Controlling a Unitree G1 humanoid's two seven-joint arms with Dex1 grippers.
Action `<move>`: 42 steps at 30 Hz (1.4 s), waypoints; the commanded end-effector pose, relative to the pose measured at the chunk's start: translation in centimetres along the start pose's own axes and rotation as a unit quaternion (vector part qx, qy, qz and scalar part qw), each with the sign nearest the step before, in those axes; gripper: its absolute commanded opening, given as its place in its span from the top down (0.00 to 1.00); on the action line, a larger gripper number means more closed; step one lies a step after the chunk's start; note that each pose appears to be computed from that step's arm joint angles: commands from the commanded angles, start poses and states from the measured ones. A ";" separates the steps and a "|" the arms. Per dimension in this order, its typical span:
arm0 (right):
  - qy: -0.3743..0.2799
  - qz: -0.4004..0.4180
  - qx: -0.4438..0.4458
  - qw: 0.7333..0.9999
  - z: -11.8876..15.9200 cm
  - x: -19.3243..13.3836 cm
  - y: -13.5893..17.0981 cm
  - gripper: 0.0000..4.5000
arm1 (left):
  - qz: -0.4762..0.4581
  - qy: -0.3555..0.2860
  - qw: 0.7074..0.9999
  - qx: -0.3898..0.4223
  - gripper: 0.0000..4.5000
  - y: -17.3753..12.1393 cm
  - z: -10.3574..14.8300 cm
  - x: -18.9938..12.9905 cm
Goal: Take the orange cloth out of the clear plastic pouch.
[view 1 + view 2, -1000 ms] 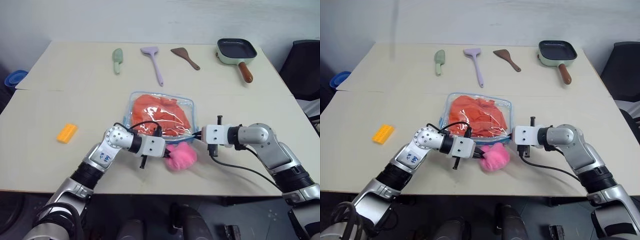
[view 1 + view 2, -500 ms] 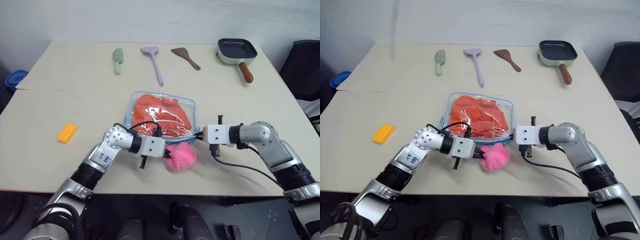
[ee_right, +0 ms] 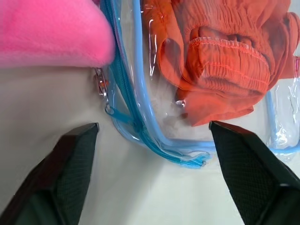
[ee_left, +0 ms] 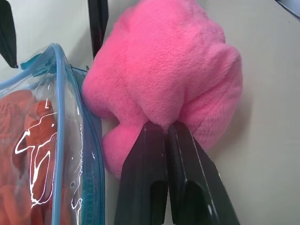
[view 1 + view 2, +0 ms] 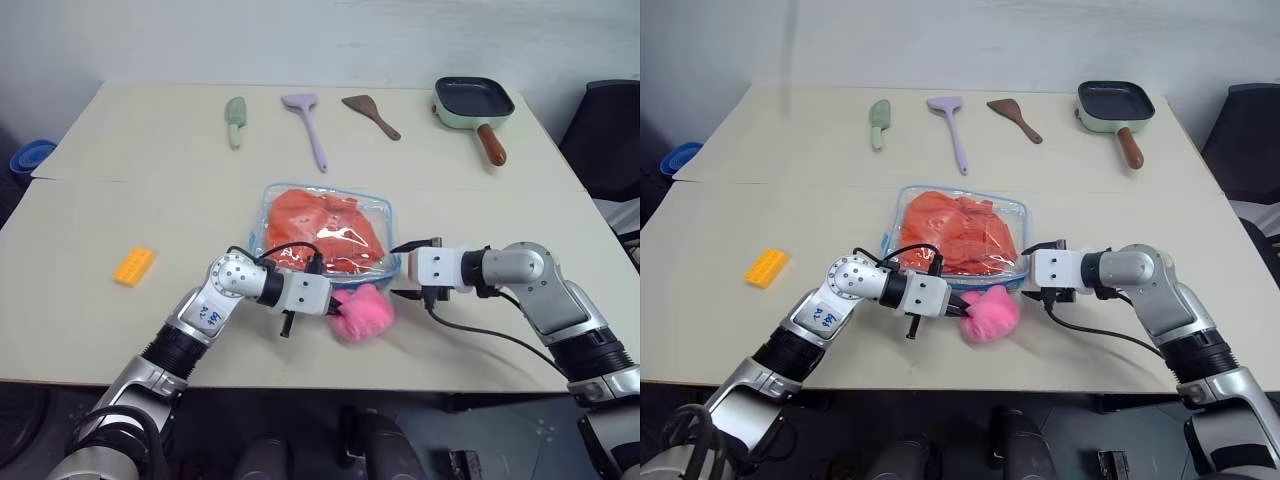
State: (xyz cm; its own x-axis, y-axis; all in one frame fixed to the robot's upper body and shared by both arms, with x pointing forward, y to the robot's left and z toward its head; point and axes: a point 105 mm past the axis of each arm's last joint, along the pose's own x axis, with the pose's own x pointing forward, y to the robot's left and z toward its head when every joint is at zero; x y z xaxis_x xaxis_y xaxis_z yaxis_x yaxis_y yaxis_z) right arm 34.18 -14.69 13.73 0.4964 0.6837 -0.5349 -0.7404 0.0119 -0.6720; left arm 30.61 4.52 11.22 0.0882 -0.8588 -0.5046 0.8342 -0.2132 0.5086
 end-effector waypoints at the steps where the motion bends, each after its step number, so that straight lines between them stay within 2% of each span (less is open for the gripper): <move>1: 0.008 -0.011 -0.043 0.999 0.2 -1.1 -1.1 0.17 | 0.002 0.028 1.000 -0.009 1.00 0.0 -1.2 -0.2; 5: 0.007 -0.018 -0.060 0.998 0.4 -1.6 -1.9 0.17 | 0.002 0.027 1.000 -0.008 1.00 0.0 -1.2 -0.2; 8: 0.004 -0.017 -0.066 0.998 0.5 -1.6 -2.1 0.30 | 0.002 0.027 1.000 -0.007 1.00 0.0 -1.2 -0.1; 17: -0.003 -0.012 -0.070 0.997 0.6 -1.2 -1.8 1.00 | 0.003 0.027 1.000 -0.005 1.00 0.1 -1.3 -0.1; 26: 0.010 -0.013 -0.074 0.997 0.0 -1.4 -1.6 1.00 | 0.017 0.026 0.999 -0.016 1.00 0.5 -1.3 -1.2; 34: 0.013 -0.030 -0.091 0.995 -0.4 -2.4 -1.9 1.00 | 0.080 0.050 0.991 -0.097 1.00 0.4 -2.8 -7.5; 42: 0.003 -0.049 -0.104 0.993 -0.5 -3.1 -2.1 1.00 | 0.149 0.063 0.972 -0.169 1.00 -0.3 -3.2 -11.8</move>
State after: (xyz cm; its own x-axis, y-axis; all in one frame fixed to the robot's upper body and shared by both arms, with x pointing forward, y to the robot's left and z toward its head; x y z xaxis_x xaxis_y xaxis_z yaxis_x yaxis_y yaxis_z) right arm 34.28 -16.02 15.24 0.5239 0.6900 -0.4994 -0.6127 -0.1020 -0.7837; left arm 30.95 15.52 13.41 0.3534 -0.7964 -0.4907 0.9132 0.1799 0.3657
